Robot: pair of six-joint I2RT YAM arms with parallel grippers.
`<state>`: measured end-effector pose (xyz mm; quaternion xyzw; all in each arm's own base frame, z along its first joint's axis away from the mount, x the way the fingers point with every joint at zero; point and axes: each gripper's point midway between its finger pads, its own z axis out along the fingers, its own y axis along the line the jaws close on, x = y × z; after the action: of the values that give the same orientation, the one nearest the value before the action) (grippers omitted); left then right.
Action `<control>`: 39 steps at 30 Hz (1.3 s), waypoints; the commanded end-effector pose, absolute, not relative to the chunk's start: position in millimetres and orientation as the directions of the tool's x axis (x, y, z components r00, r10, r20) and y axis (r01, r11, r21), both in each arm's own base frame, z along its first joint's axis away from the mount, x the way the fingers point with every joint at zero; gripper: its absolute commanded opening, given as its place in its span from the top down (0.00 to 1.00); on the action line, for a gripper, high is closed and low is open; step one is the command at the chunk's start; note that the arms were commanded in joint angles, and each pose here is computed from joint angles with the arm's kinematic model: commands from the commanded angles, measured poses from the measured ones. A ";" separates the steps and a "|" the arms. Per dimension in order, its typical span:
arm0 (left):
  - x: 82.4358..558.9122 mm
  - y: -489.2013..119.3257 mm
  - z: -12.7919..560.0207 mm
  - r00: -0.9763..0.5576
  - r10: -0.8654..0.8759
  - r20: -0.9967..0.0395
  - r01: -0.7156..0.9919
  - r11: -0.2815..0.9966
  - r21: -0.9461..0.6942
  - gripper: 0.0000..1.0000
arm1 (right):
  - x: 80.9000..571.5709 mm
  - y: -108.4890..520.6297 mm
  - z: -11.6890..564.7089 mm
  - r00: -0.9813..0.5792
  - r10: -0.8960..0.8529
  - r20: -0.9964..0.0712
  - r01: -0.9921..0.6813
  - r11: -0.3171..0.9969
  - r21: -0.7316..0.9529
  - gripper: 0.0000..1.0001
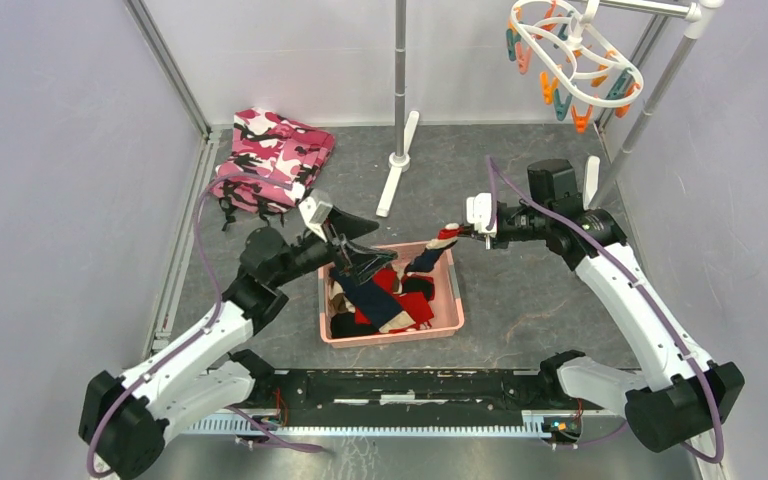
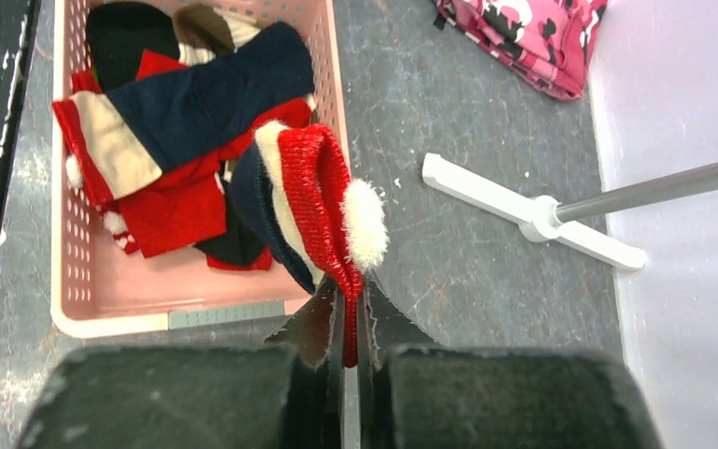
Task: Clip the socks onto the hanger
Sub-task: Pick up the sock from the bin.
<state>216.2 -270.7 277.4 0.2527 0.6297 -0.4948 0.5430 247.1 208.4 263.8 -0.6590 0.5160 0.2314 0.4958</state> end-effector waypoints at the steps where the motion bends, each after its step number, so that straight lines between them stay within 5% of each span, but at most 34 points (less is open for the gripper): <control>1: 210.8 -269.9 310.9 -0.022 -0.209 -0.978 0.932 0.350 -0.096 0.00 | 241.9 199.8 263.5 0.404 -0.494 -0.770 -0.892 -0.026 -0.452 1.00; 11: 203.8 -331.4 305.6 -0.017 -0.095 -0.995 0.965 0.258 -0.041 0.05 | 234.5 204.0 260.4 0.411 -0.465 -0.784 -0.899 -0.064 -0.433 1.00; 20: 209.2 -375.3 284.5 -0.072 -0.002 -0.997 0.969 0.238 -0.070 0.33 | 231.6 205.6 257.5 0.409 -0.454 -0.791 -0.903 -0.079 -0.422 1.00; 24: 214.7 -380.7 276.7 -0.086 0.043 -0.995 0.967 0.245 -0.073 0.55 | 229.8 205.8 258.2 0.413 -0.449 -0.792 -0.902 -0.085 -0.422 1.00; 28: 217.2 -381.5 276.4 -0.086 0.054 -0.995 0.965 0.252 -0.070 0.96 | 227.3 207.3 257.6 0.414 -0.438 -0.798 -0.904 -0.095 -0.416 0.99; 30: 220.8 -377.4 280.3 -0.082 0.036 -0.996 0.956 0.286 -0.068 0.98 | 227.0 207.2 258.2 0.412 -0.434 -0.801 -0.905 -0.095 -0.415 0.86; 35: 240.9 -345.3 291.2 -0.025 -0.055 -0.998 0.874 0.484 -0.048 0.98 | 235.4 188.2 279.8 0.345 -0.391 -0.853 -0.927 -0.001 -0.375 0.28; 39: 241.4 -327.3 302.5 0.076 -0.134 -0.988 0.841 0.540 -0.009 0.98 | 242.5 172.7 297.0 0.334 -0.385 -0.860 -0.921 0.063 -0.386 0.16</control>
<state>229.6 -345.3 259.4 0.3551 0.6295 -0.3910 0.5699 244.4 177.5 261.7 -0.6467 0.5332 0.2533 0.4831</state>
